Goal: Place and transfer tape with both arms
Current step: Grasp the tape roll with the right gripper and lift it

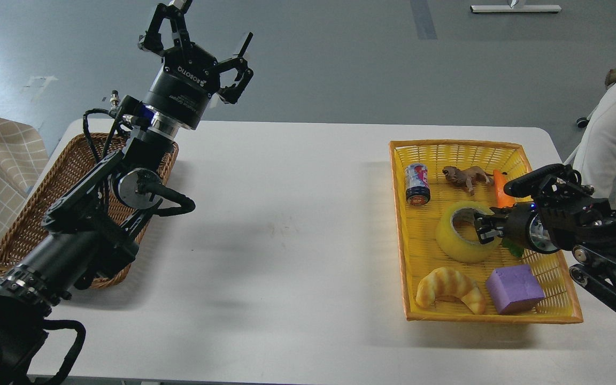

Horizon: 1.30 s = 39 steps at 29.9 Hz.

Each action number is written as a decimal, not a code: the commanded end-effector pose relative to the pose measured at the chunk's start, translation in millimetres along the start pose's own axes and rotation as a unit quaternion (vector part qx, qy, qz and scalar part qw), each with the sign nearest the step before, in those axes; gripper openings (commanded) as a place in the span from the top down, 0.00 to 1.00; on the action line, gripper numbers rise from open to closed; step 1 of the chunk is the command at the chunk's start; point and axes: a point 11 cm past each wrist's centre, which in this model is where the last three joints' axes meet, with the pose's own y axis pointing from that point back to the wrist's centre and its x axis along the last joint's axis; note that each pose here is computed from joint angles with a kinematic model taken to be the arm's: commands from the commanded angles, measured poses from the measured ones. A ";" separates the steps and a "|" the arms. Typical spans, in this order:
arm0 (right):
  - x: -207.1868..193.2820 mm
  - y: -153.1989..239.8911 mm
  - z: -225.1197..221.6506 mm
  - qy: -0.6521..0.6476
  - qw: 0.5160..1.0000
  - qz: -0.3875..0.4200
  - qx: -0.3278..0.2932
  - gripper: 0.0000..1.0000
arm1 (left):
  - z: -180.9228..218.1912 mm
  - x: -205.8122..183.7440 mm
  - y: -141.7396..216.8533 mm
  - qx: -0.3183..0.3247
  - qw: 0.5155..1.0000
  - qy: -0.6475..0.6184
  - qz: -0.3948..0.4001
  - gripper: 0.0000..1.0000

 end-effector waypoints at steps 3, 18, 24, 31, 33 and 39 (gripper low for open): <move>10.8 2.4 1.1 -0.001 1.000 0.011 0.000 1.00 | 0.0 0.0 0.0 0.000 1.000 0.000 0.000 0.02; 79.9 55.3 -10.1 -0.028 0.993 0.090 0.065 1.00 | 0.0 0.5 0.2 0.000 1.000 0.000 0.001 0.02; 106.2 72.5 -18.5 -0.018 0.989 0.120 0.082 1.00 | -1.1 0.0 0.2 0.002 1.000 0.000 0.000 0.02; 140.9 78.8 -34.9 -0.014 0.983 0.153 0.104 1.00 | -0.3 0.1 -0.3 0.001 1.000 0.000 0.000 0.02; 153.2 76.7 -51.5 -0.010 0.979 0.163 0.122 1.00 | -0.5 0.1 -0.3 0.002 1.000 0.000 0.000 0.02; 170.9 56.4 -90.1 -0.020 0.973 0.165 0.158 1.00 | 0.5 0.1 -0.7 0.001 1.000 -0.001 -0.001 0.02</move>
